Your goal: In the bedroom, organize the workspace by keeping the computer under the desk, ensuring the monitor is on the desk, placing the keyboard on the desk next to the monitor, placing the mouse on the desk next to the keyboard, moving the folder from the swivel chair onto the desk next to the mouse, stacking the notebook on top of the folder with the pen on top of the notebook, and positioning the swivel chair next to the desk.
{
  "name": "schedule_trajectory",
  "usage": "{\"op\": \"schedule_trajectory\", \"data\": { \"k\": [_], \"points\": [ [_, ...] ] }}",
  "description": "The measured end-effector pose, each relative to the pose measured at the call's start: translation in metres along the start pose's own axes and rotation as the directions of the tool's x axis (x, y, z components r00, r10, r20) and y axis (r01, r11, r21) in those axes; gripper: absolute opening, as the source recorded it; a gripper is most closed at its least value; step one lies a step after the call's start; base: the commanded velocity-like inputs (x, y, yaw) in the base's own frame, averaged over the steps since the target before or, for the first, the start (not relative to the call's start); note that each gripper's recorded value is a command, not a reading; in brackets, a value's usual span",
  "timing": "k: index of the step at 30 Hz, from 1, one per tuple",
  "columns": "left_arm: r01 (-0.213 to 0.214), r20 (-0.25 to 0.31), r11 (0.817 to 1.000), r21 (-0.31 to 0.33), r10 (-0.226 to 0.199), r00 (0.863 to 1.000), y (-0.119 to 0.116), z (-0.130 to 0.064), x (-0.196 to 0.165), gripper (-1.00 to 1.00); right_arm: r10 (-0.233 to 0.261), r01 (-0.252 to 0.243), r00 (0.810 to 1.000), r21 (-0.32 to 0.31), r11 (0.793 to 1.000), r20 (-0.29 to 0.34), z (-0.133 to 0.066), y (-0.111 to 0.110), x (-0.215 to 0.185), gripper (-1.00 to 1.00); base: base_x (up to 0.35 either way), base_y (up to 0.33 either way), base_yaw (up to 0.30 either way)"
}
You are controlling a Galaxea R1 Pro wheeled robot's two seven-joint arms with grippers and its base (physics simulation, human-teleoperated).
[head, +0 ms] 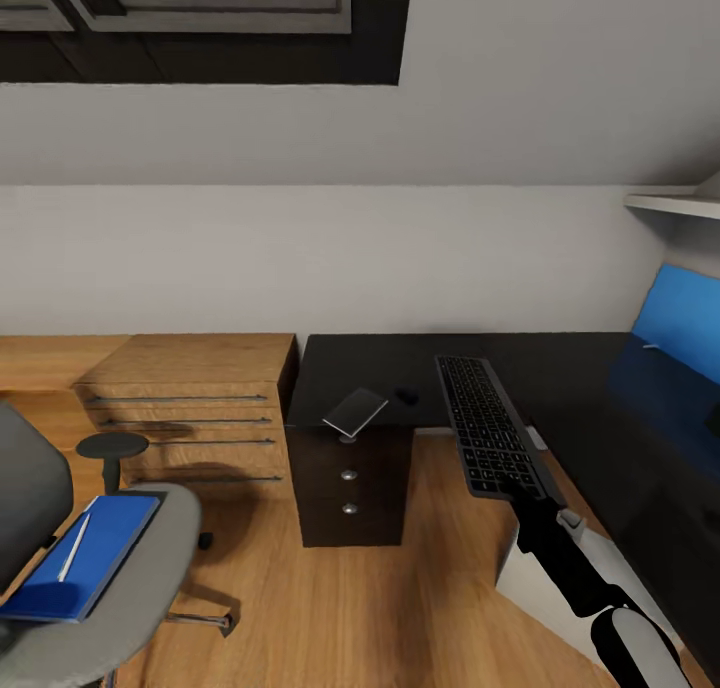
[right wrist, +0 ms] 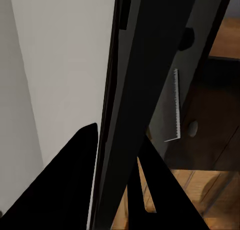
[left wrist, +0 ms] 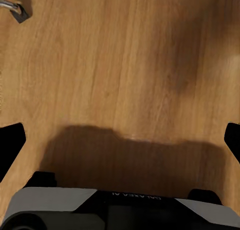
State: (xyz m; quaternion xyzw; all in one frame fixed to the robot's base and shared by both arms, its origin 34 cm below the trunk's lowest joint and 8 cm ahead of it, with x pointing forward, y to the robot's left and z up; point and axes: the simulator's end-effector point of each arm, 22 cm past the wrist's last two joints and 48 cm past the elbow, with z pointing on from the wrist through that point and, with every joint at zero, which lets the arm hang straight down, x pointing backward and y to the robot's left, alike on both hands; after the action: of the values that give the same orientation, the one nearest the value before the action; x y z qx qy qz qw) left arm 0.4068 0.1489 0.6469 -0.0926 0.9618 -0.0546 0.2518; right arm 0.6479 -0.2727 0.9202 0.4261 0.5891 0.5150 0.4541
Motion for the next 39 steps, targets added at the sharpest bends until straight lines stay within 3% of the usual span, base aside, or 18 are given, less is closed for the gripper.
{"op": "schedule_trajectory", "data": {
  "k": [16,39],
  "points": [
    [-0.004,0.01,1.0,0.001,0.004,1.0,-0.001,-0.001,-0.002,1.0,-0.007,0.007,1.0,-0.025,1.0,0.003,-0.002,0.012,-0.001,-1.0,-0.318,-0.073,0.054],
    [-0.005,0.02,1.0,0.002,0.005,1.0,-0.001,-0.003,-0.005,1.0,-0.014,0.014,1.0,-0.033,0.999,0.003,-0.003,0.017,-0.003,-1.0,-0.186,-0.217,0.0]
  ]
}}
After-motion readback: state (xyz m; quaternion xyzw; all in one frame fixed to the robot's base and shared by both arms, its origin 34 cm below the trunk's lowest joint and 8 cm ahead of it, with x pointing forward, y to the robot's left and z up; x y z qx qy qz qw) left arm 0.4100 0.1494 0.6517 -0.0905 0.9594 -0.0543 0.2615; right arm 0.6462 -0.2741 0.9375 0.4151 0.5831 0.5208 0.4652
